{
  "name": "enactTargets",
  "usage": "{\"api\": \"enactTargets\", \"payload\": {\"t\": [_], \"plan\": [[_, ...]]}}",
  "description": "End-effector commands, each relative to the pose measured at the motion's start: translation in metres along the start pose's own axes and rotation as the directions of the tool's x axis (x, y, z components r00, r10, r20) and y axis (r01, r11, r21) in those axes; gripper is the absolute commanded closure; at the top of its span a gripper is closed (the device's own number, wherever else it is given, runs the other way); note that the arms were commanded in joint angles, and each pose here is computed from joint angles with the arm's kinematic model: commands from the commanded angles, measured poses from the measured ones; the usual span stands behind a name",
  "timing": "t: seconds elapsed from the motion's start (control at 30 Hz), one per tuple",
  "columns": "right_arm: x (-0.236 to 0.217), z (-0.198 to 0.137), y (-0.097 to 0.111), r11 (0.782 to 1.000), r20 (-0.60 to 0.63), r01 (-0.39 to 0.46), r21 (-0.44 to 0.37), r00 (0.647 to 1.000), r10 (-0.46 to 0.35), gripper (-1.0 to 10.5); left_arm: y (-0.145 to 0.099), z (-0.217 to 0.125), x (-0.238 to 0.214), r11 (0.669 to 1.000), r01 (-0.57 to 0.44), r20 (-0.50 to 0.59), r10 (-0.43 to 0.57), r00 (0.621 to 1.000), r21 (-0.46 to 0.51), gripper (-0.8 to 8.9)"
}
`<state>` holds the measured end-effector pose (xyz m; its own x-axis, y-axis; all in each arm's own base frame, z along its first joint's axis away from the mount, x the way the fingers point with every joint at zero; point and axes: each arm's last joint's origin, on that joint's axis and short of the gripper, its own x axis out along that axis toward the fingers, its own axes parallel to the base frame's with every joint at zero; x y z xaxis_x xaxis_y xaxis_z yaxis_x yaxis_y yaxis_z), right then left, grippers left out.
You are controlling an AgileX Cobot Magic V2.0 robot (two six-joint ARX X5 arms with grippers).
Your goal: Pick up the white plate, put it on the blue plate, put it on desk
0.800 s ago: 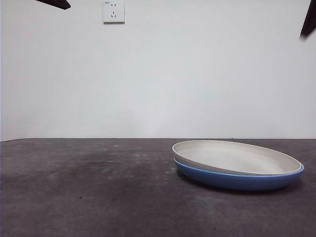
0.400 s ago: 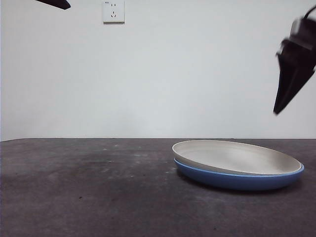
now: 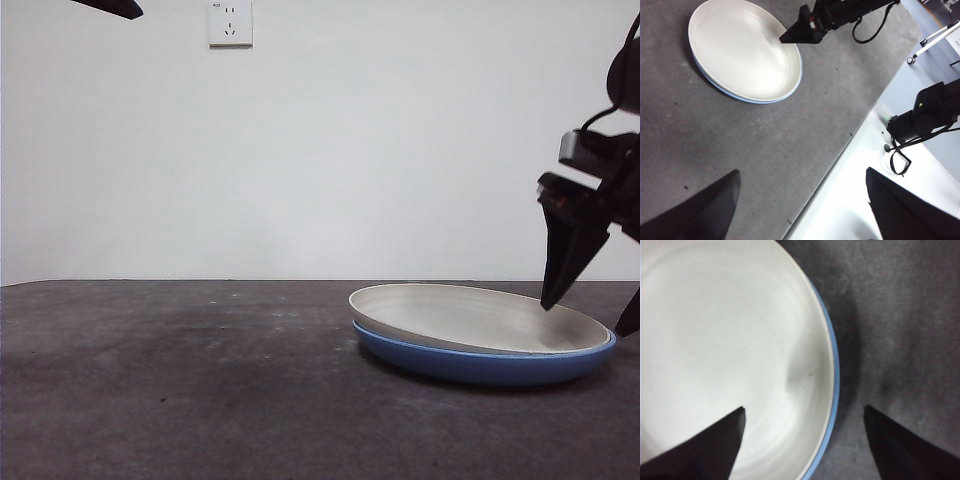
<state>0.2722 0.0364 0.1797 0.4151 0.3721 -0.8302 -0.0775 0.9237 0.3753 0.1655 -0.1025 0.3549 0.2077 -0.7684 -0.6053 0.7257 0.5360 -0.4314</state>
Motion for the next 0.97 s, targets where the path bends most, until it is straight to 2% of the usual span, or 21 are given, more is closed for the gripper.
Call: {"api": "enactTargets", "payload": {"t": [0.03,0.27,0.5,0.77,0.97], "plan": [[0.008,0.003,-0.002,1.0,-0.005,0.004,0.011,1.0,-0.004,6.5,-0.001,0.003,0.0,0.999,0.009,0.008,-0.009,1.0,0.031,4.11],[0.013,0.003,-0.004,1.0,-0.012,0.007,0.014,1.0,-0.006,8.3,-0.001,0.003,0.0,0.999,0.009,0.008,-0.009,1.0,0.031,4.11],[0.015,0.003,-0.006,0.998,-0.015,0.057,0.018,0.998,-0.057,9.3,-0.001,0.002,0.0,1.0,0.009,0.006,-0.009,1.0,0.028,4.11],[0.01,0.005,-0.01,0.997,0.003,0.056,0.047,0.998,-0.056,9.3,-0.001,0.002,0.0,1.0,0.008,0.005,-0.008,1.0,0.027,4.11],[-0.009,0.008,-0.003,0.999,0.072,0.018,0.038,0.997,-0.021,9.3,-0.001,0.002,0.0,1.0,0.009,0.005,-0.009,1.0,0.028,4.11]]}}
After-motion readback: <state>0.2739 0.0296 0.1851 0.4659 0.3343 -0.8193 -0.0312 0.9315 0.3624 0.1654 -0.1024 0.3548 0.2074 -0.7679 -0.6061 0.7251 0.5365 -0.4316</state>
